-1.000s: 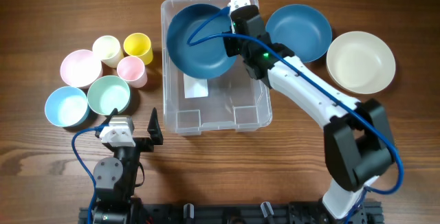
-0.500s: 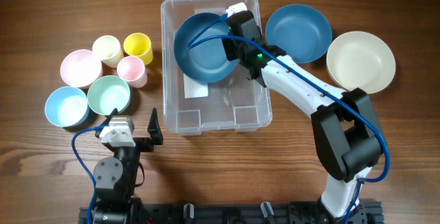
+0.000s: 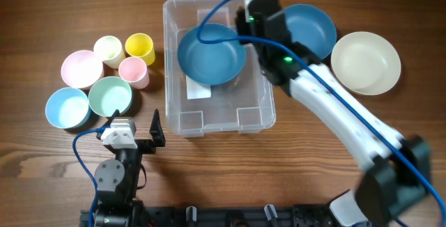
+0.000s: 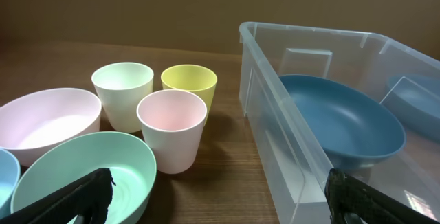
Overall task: Pack container
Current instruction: 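Move the right gripper to the cream plate rim and grasp it, then carry the cream plate with the right gripper onto the teal plate in the bin, then grasp the remaining teal plate rim with the right gripper, then lift the teal plate and stack it on the cream plate in the bin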
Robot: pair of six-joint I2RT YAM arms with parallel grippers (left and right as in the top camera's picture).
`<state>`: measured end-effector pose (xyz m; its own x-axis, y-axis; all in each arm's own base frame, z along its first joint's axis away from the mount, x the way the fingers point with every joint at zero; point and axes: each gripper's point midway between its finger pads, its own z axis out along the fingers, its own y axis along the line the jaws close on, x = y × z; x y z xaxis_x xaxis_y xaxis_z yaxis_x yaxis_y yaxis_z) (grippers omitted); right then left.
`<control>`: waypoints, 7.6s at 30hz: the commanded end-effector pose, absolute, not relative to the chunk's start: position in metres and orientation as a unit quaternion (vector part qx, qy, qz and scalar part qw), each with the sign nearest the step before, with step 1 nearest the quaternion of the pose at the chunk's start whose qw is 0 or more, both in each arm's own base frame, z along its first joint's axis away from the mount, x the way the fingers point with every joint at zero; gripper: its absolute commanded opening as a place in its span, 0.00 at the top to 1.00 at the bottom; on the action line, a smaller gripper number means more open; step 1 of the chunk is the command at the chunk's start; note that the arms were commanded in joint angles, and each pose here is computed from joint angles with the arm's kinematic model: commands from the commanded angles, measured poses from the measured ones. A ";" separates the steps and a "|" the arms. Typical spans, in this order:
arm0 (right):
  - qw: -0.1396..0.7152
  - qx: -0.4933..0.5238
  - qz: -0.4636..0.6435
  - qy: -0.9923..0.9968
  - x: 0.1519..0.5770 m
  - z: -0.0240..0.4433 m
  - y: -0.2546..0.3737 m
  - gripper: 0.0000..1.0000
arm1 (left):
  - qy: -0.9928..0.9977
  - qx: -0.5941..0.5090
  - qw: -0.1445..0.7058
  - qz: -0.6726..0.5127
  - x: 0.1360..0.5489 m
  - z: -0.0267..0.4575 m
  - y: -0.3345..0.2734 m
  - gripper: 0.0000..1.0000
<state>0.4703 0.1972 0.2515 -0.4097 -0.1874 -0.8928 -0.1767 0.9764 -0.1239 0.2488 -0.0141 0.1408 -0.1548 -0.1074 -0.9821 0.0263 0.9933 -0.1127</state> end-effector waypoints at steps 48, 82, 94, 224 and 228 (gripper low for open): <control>0.165 0.340 0.034 0.925 0.382 0.028 -0.216 0.35 | 0.759 -0.025 0.650 -0.039 0.249 0.139 -0.011 0.00; 0.185 0.344 -0.005 0.921 0.367 0.070 -0.222 0.96 | 0.759 -0.025 0.650 -0.039 0.249 0.139 -0.011 0.00; 0.398 0.264 0.074 0.875 0.380 0.249 -0.146 0.96 | 0.759 -0.025 0.650 -0.039 0.249 0.139 -0.011 0.00; 0.519 0.040 0.127 0.845 0.422 0.329 0.066 0.96 | 0.759 -0.025 0.650 -0.039 0.249 0.139 -0.011 0.00; 0.486 -0.009 0.151 0.861 0.429 0.301 0.120 0.96 | 0.759 -0.025 0.650 -0.039 0.249 0.139 -0.011 0.00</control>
